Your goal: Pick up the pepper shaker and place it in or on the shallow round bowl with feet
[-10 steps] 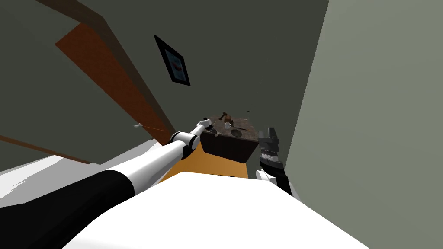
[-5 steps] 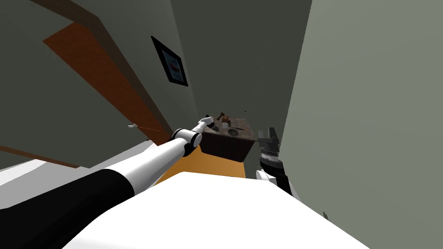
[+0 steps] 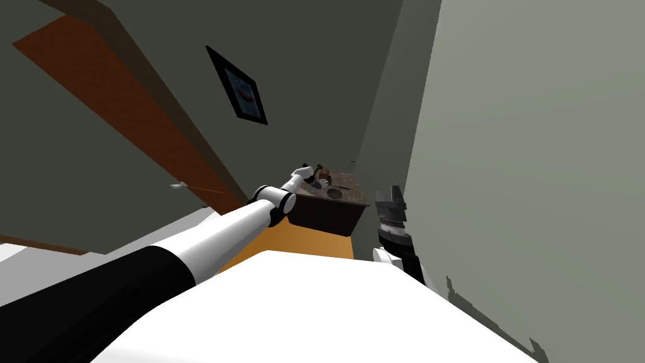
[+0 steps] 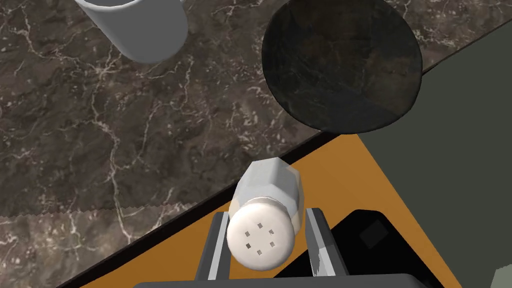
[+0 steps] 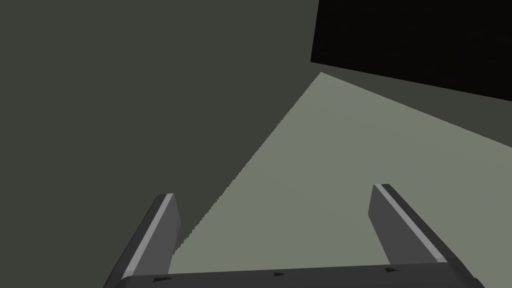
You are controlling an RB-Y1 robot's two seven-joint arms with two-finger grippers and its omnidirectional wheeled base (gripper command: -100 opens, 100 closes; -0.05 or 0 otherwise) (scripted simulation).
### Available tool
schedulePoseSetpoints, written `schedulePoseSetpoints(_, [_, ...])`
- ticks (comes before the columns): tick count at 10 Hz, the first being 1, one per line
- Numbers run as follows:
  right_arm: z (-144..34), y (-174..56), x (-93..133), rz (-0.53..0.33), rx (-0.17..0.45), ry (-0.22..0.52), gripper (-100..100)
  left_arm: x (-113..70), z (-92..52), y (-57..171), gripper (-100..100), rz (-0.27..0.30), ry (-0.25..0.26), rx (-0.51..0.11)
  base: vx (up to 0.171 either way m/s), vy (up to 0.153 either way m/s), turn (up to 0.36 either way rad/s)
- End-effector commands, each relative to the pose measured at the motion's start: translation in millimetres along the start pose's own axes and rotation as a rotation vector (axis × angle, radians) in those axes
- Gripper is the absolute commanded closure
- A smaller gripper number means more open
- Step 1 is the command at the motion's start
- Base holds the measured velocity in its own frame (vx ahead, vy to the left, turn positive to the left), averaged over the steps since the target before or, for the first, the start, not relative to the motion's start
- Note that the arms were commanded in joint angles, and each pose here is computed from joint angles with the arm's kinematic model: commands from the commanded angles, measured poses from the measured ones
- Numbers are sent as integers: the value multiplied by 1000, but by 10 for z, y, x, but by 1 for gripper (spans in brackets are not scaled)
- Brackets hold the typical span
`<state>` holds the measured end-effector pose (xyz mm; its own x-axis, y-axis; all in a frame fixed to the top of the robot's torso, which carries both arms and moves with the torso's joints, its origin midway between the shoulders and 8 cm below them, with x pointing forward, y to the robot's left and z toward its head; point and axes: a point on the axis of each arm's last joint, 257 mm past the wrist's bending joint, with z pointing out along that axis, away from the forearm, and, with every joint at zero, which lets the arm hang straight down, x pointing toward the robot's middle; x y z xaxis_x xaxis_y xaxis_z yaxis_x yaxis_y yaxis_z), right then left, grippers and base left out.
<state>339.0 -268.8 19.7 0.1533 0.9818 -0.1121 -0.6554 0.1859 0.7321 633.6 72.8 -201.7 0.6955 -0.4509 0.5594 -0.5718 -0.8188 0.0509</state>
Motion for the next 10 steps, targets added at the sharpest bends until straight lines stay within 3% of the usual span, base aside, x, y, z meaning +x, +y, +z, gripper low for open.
schedulePoseSetpoints(1, [0, 0, 0, 0, 0, 0, 0, 88, -25, 103, 100, 34, -5, -5, 82, -144, -123])
schedulePoseSetpoints(4, [0, 0, 0, 0, 0, 0, 0, 124, -18, 282, 100, 99, -38, -7, 144, -178, -105])
schedulePoseSetpoints(7, [0, 0, 0, 0, 0, 0, 0, 123, -15, 304, 100, 107, -42, -7, 80, -68, -38])
schedulePoseSetpoints(8, [0, 0, 0, 0, 0, 0, 0, 130, -13, 313, -100, 111, -41, -7, 9, -9, 0])
schedulePoseSetpoints(10, [0, 0, 0, 0, 0, 0, 0, 131, -13, 315, -100, 111, -41, -7, 0, 0, 0])
